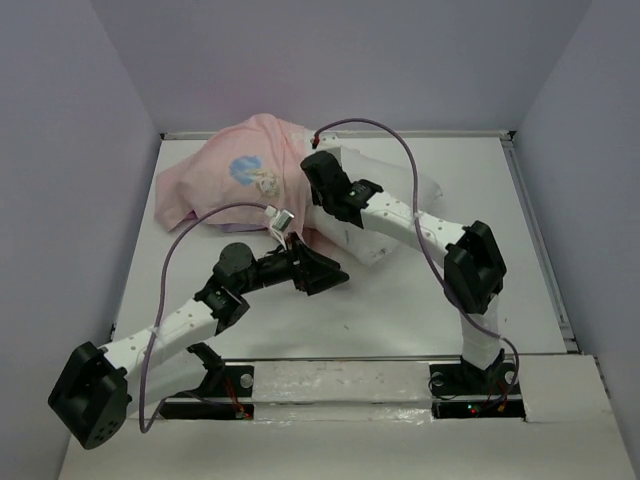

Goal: Put the pillow into the pillowcase

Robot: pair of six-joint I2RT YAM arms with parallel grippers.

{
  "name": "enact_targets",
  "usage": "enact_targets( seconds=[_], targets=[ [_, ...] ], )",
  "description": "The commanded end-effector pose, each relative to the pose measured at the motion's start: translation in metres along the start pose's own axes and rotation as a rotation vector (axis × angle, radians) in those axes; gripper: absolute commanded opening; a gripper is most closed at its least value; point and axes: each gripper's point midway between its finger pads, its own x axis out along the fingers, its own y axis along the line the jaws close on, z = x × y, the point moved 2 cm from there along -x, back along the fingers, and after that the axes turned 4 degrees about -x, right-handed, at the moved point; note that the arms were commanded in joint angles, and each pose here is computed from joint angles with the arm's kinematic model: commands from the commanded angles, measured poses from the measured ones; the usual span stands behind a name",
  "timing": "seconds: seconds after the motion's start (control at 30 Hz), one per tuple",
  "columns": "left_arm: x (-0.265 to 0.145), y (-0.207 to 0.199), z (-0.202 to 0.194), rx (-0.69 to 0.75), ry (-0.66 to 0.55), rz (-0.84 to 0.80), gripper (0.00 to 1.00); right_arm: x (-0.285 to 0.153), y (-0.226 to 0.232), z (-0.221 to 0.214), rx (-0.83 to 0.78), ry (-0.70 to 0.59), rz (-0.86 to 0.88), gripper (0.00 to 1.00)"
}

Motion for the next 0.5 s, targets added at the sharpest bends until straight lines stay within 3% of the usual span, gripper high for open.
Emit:
enact_targets(
  seconds=[0.0,0.03,0.17,0.27,0.33,0.47],
  targets=[
    [0.003,-0.065,0.036,0.198,-0.017,-0.138,0.99,-0.019,-0.005,0.018,0.129,-0.072,0.076,0.19],
    [-0.001,-0.075,0.047,0.221,-0.037,-0.112,0.99,-0.03,-0.007,0.022,0.13,-0.077,0.107,0.39],
    [-0.013,-0.094,0.075,0.333,-0.126,-0.023,0.99,-0.068,-0.013,0.032,0.105,-0.088,0.239,0.73],
    [-0.02,-0.094,0.103,0.383,-0.234,0.097,0.99,-0.082,-0.043,0.041,0.114,-0.106,0.271,0.78],
    [-0.02,-0.062,0.122,0.38,-0.297,0.298,0.99,-0.1,-0.064,0.042,0.132,-0.114,0.327,0.78],
    [-0.022,-0.008,0.167,0.455,-0.412,0.659,0.99,-0.083,-0.159,0.033,0.225,-0.104,0.184,0.84]
  ],
)
